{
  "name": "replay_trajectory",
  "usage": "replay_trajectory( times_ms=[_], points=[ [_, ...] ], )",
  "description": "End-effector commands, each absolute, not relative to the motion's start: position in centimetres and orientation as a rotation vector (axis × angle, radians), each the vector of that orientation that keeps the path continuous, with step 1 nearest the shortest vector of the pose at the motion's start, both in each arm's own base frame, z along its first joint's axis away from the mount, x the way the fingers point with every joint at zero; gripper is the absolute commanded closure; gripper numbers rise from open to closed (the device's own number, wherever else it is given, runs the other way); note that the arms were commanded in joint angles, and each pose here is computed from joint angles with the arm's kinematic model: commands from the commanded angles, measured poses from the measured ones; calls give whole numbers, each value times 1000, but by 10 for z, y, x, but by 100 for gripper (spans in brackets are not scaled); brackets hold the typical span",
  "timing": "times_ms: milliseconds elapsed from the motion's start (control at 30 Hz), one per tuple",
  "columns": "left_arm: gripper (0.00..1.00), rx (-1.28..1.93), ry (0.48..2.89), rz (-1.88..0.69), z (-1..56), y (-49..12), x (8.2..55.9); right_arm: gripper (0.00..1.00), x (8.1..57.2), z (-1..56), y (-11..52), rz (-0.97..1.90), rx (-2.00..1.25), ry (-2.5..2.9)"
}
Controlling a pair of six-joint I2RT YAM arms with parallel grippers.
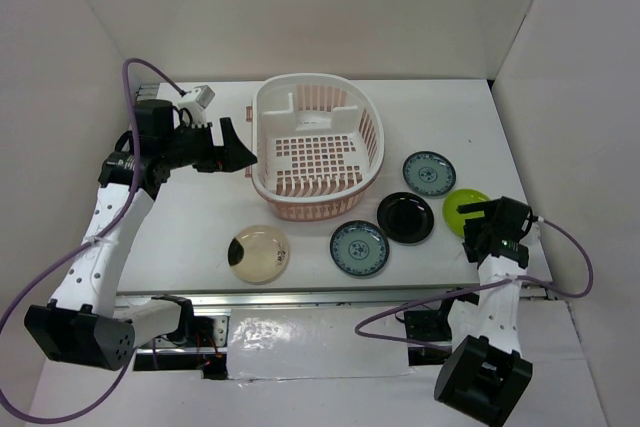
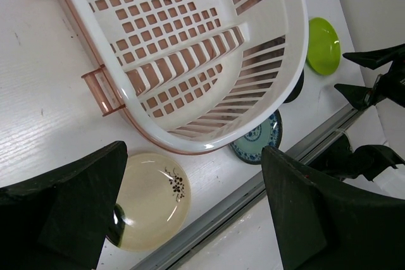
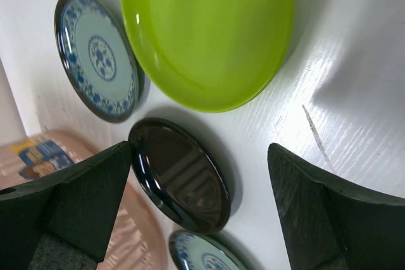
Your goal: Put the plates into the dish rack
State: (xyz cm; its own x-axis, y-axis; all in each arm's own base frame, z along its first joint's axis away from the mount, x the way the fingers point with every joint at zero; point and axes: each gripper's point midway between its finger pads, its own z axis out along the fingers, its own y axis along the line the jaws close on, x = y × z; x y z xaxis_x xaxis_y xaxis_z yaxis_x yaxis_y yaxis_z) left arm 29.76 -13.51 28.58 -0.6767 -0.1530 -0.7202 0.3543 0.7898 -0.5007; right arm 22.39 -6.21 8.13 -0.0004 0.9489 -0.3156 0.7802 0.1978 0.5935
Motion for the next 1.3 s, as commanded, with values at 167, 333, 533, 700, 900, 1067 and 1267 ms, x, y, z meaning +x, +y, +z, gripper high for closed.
replay_trajectory(
  times_ms=[167, 333, 533, 700, 900, 1067, 1267],
  points=[
    [1, 185, 2123, -840, 298, -141, 302, 17, 235, 62, -82, 364, 1787, 1617],
    [1, 183, 2121, -841, 299, -141, 304, 16, 239, 43, -84, 366, 1864, 1628],
    [1, 163, 2115, -812, 300, -138, 310, 15, 244, 26, -87, 364, 1917, 1644],
    [1, 166, 2116, -777, 300, -135, 315, 15, 248, 15, -89, 360, 1950, 1638],
    [1, 164, 2127, -765, 293, -133, 317, 48, 248, 14, -95, 326, 1969, 1617],
    [1, 177, 2133, -775, 290, -134, 315, 73, 244, 12, -96, 310, 1984, 1598],
    [1, 181, 2130, -781, 290, -135, 313, 100, 239, 16, -97, 294, 2001, 1575]
  ],
)
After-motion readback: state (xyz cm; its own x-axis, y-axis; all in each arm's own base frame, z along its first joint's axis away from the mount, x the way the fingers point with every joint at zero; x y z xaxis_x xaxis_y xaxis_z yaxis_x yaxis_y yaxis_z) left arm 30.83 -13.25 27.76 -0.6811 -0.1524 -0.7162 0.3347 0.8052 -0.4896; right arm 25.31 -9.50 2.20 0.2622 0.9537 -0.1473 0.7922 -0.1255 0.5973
